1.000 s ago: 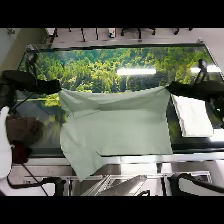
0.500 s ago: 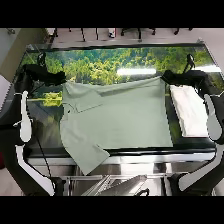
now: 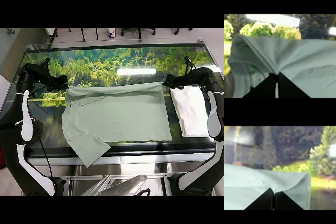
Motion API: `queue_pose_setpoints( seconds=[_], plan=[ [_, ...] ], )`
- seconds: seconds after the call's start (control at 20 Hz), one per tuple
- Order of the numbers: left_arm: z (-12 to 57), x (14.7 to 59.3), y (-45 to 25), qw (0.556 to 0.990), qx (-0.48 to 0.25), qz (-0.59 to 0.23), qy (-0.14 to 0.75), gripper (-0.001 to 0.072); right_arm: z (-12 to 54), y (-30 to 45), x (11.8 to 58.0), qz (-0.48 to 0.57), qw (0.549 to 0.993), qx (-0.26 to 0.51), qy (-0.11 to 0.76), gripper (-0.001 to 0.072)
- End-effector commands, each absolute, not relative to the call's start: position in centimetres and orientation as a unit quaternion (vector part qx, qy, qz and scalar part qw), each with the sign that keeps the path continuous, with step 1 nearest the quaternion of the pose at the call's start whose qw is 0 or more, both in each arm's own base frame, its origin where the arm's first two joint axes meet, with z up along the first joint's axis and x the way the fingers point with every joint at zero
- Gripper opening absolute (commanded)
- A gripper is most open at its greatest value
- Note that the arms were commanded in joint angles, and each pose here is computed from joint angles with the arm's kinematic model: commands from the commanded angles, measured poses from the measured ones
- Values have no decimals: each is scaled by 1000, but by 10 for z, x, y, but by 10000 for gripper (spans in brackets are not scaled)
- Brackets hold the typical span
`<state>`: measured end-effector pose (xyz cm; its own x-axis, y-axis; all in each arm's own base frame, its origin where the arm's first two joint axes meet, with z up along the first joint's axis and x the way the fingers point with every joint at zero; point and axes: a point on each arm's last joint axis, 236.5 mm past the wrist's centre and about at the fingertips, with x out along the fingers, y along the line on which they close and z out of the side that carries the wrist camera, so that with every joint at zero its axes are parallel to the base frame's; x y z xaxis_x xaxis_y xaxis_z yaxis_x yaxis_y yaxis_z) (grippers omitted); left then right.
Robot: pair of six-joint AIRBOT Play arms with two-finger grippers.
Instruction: Fold the shirts.
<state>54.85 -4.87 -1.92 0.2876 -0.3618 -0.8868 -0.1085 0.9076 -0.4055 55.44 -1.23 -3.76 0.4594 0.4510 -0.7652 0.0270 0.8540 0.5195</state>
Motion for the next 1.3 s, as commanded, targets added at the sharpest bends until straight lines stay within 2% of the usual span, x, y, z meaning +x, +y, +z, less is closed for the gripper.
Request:
queue_pose_setpoints(
  seconds=[0.0, 0.2, 0.3, 0.55, 0.95, 1.25],
  plan=[
    [-33, 507, -46, 720, -189, -49, 666, 16, -62, -29, 524, 105, 794, 180, 571, 26],
    [-49, 477, -16, 692, -92, 32, 715, 16, -66, -35, 523, 91, 795, 169, 575, 26],
    [-54, 475, -21, 690, -89, 29, 718, 16, -65, -36, 526, 87, 799, 170, 570, 26],
    [-92, 448, -25, 648, -77, 34, 757, 16, -65, -35, 526, 87, 798, 171, 571, 26],
    [-88, 472, -25, 684, -79, 32, 725, 16, -81, -35, 507, 82, 769, 174, 610, 27],
    [-88, 475, -26, 688, -79, 31, 720, 16, -105, -20, 495, 93, 739, 180, 643, 28]
  ],
)
